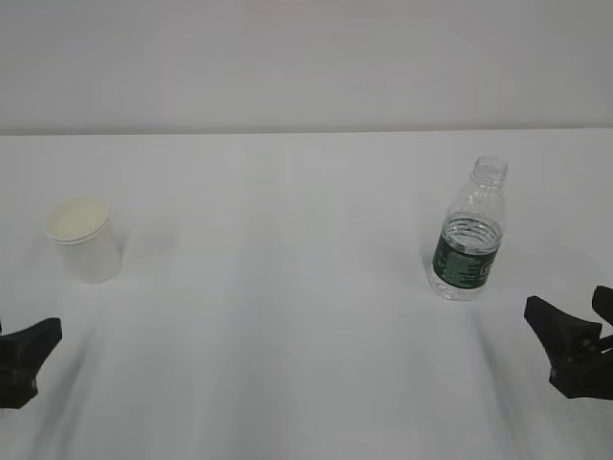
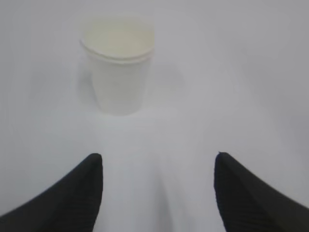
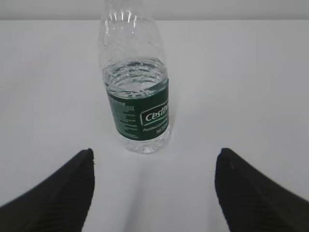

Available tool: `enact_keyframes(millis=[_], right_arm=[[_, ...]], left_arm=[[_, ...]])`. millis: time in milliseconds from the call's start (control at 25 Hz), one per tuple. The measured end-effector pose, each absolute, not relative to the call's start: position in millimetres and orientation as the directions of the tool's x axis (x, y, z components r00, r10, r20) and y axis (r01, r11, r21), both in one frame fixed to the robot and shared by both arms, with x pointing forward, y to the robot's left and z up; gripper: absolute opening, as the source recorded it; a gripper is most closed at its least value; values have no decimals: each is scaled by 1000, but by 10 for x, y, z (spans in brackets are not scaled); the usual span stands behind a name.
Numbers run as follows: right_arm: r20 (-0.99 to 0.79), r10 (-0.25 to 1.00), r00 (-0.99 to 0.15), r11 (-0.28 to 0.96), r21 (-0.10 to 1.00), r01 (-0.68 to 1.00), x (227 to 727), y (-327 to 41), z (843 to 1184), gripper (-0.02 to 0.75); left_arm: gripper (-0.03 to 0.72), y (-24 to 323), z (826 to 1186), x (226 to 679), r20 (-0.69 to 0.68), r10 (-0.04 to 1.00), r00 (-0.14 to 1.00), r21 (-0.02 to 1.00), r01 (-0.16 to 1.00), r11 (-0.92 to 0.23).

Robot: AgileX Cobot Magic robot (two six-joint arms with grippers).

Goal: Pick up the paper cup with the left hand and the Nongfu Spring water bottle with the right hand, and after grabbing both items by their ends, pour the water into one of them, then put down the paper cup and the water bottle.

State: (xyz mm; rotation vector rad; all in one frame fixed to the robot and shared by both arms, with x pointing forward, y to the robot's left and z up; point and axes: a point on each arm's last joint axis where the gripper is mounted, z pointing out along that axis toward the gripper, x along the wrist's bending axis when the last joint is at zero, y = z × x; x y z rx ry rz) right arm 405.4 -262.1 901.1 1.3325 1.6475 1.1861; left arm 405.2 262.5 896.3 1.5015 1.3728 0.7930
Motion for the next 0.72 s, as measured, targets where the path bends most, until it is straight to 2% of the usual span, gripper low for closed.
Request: enact_keyframes(millis=[200,720], right_arm=[[26,971,-240,57,941,333,4052,-2611,9011,587],[17,948,-317,87,946,312,4135,-2527,9018,587]], left_arm=[[513,2614,8747,4080,-111,980,163,874,485,18],[514,2574,8756,4133,-113,974,196,882,471,8]])
